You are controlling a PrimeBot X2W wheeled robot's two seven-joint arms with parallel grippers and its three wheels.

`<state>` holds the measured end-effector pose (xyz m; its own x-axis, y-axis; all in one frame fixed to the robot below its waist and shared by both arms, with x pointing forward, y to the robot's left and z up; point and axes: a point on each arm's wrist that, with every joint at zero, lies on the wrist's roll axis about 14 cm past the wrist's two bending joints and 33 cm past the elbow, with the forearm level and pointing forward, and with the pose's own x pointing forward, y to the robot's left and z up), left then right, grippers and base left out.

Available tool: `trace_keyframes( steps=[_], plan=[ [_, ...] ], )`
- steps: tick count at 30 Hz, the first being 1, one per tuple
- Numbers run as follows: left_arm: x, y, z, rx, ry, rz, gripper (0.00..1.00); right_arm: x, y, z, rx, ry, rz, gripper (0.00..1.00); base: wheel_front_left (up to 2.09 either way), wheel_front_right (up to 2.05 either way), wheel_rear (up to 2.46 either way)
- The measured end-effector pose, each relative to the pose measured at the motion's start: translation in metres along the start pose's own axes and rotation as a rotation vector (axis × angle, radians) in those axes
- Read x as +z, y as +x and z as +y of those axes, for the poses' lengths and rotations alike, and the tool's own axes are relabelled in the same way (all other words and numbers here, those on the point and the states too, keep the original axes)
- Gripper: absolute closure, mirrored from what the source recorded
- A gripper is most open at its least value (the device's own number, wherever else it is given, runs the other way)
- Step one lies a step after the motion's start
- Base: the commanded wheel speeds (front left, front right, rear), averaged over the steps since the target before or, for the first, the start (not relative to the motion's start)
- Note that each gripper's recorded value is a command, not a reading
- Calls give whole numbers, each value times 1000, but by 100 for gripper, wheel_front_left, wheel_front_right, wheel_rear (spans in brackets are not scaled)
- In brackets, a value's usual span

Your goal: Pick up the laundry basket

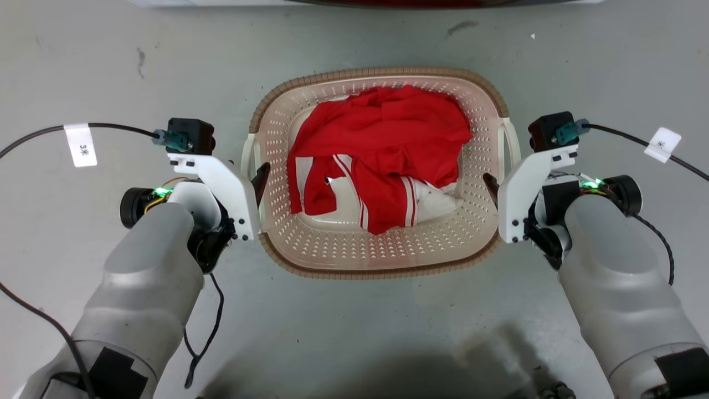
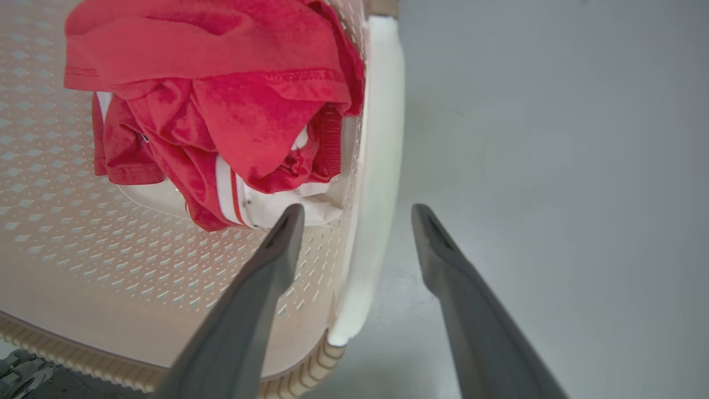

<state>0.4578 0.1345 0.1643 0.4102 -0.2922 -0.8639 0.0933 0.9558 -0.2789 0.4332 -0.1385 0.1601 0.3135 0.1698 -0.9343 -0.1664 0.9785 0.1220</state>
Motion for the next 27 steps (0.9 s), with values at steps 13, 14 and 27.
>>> trace_keyframes(
  steps=[13,14,27],
  plan=[
    [-13,29,7,4,-26,51,0,-15,32,1,22,12,81,0,0,0,0],
    [-14,30,7,4,-27,54,0,-15,34,2,24,17,82,0,0,0,0],
    [-14,31,2,-11,-57,70,100,-10,40,7,37,28,79,100,0,0,0]
  ],
)
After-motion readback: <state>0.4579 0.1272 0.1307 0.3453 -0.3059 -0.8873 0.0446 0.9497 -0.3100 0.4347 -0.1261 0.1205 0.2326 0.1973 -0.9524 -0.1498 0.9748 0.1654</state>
